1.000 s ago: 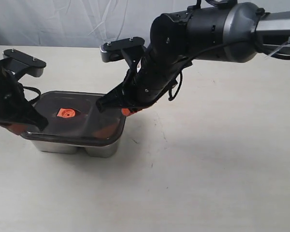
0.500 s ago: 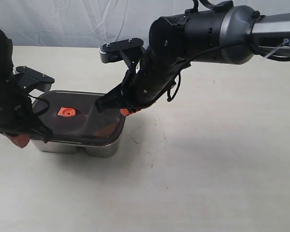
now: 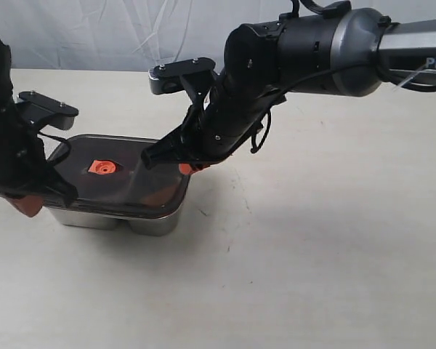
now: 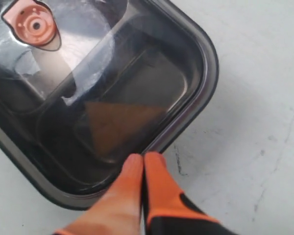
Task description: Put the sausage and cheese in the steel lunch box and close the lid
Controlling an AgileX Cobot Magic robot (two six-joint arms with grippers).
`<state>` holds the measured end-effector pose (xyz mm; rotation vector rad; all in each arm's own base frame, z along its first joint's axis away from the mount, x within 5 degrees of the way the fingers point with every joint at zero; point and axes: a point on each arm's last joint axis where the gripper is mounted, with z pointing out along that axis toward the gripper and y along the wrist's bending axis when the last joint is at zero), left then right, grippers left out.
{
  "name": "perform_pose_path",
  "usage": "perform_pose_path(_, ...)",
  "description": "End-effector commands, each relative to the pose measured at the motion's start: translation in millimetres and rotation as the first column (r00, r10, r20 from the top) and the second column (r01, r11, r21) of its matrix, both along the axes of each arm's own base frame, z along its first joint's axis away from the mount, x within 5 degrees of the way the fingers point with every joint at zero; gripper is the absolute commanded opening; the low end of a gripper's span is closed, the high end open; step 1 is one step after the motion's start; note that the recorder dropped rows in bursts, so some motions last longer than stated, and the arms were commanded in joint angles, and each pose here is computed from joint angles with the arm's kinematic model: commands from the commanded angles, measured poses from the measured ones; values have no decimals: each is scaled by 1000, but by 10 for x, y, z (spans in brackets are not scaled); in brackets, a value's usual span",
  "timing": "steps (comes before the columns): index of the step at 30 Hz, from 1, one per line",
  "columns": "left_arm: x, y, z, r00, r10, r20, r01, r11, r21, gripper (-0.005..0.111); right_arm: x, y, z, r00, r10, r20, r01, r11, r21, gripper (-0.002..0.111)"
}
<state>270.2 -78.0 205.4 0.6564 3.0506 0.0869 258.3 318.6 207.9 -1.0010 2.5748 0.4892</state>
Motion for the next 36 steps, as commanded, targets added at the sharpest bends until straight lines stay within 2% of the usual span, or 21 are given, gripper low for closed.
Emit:
perform_pose_path(1, -7, -8, 336, 988, 10, 153, 0, 998, -61, 0, -116, 84, 45, 995, 89, -39, -87, 995, 49, -1)
perform_pose_path(3, 41, -21, 416, 971, 9, 240, 12, 996, -84, 0, -172, 132, 50, 993, 115, -36, -113, 992, 59, -1)
perform_pose_path(5, 94, -20, 423, 963, 3, 269, 19, 997, -80, 0, -198, 152, 41, 992, 125, -35, -123, 991, 54, -1)
perform_pose_path(8, 160, -15, 344, 969, 12, 246, 7, 997, -77, 0, -192, 158, 12, 992, 125, -36, -123, 991, 50, -1)
perform_pose_path(17, 242, -31, 182, 976, 17, 218, -1, 997, -75, 0, -18, 255, -75, 992, 75, 102, -86, 990, 110, -1)
perform_pose_path(20, 272, -29, 114, 979, 12, 205, 1, 998, -64, 0, -32, 266, -160, 997, 72, 40, -75, 994, 83, -1)
perform_pose_path(23, 347, -39, 71, 968, 5, 250, 12, 998, -68, 0, -68, 243, -218, 996, 91, -8, -90, 995, 43, -1)
perform_pose_path(30, 526, -60, 48, 942, 4, 336, 26, 996, -85, 0, -72, 239, -221, 996, 94, -12, -93, 995, 37, -1)
perform_pose_path(36, 625, -87, -171, 960, -3, 281, 24, 997, -70, 0, -73, 239, -233, 995, 94, -16, -94, 995, 34, -1)
